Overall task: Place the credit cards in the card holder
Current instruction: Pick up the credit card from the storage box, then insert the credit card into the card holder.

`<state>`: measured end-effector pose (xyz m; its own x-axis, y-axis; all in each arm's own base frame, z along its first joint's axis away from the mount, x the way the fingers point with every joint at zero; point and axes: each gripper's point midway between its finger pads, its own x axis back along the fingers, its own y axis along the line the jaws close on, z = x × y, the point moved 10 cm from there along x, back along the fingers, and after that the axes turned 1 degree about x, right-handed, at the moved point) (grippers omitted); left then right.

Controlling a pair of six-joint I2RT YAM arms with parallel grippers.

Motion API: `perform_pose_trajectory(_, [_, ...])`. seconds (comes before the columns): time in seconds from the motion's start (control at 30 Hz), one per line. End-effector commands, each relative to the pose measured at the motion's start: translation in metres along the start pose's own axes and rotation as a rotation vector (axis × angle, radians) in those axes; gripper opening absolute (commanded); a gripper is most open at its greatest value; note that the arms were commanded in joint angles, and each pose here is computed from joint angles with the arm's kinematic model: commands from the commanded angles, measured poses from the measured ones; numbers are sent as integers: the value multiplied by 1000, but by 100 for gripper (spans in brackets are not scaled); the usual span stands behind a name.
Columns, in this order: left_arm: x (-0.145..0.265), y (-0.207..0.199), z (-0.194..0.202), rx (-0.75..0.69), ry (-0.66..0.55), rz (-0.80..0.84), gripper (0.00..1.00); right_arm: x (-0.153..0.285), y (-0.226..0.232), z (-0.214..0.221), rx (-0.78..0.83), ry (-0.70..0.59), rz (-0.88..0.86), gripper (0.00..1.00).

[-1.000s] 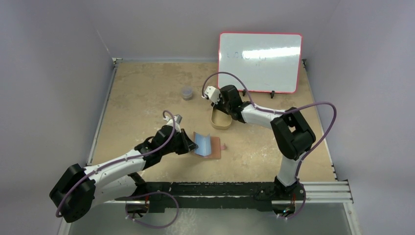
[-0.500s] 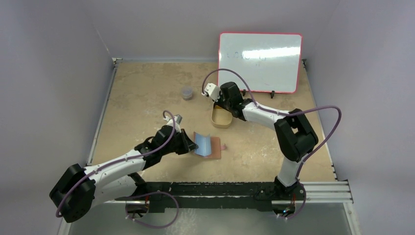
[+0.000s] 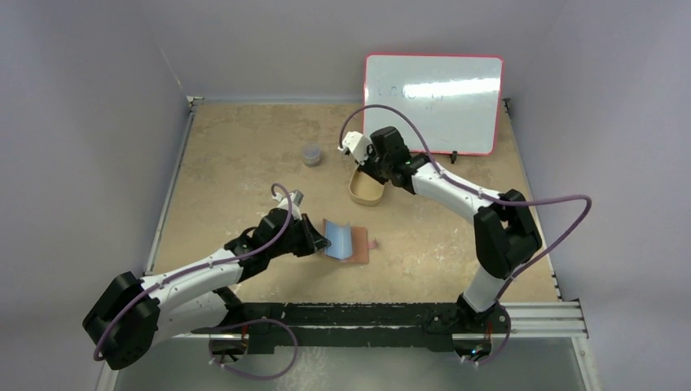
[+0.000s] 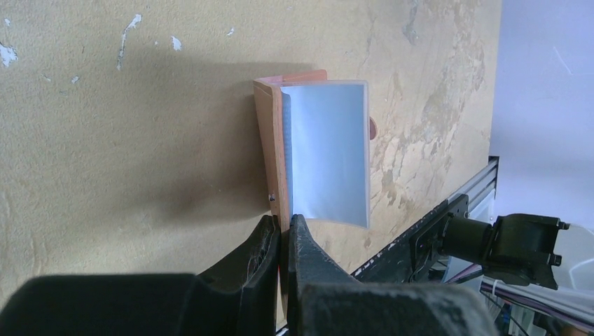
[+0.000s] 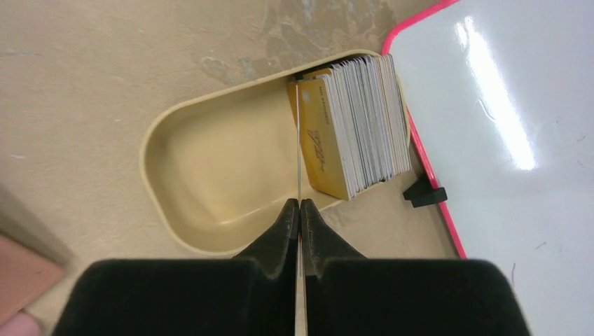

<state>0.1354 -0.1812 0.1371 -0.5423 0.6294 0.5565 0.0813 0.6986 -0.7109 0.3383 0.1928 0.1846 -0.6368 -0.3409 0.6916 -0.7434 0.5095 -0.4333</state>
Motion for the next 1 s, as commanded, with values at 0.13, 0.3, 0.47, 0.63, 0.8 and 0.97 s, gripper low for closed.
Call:
perform_pose_trajectory(0.13, [-1,-9,-6,15,-52,49,0,62,7,-47,-483,-243,-144,0])
perform_pose_trajectory(0.3, [-2,-8,-7,14,-58,42,0,85,45,-48,-824,-281,-286,0])
perform_pose_trajectory(0.47, [-4,-8,-7,20,-63,46,0,104,81,-36,-1089,-286,-376,0])
perform_pose_trajectory(0.63, [-7,-8,-6,24,-54,51,0,110,111,-29,-1235,-307,-495,0])
perform_pose_trajectory(0.8, [-9,-5,-5,29,-52,46,0,100,131,-18,-1288,-223,-474,0])
perform_pose_trajectory(0.97, [-13,0,-2,28,-49,24,1,87,138,-6,-1294,-179,-438,0])
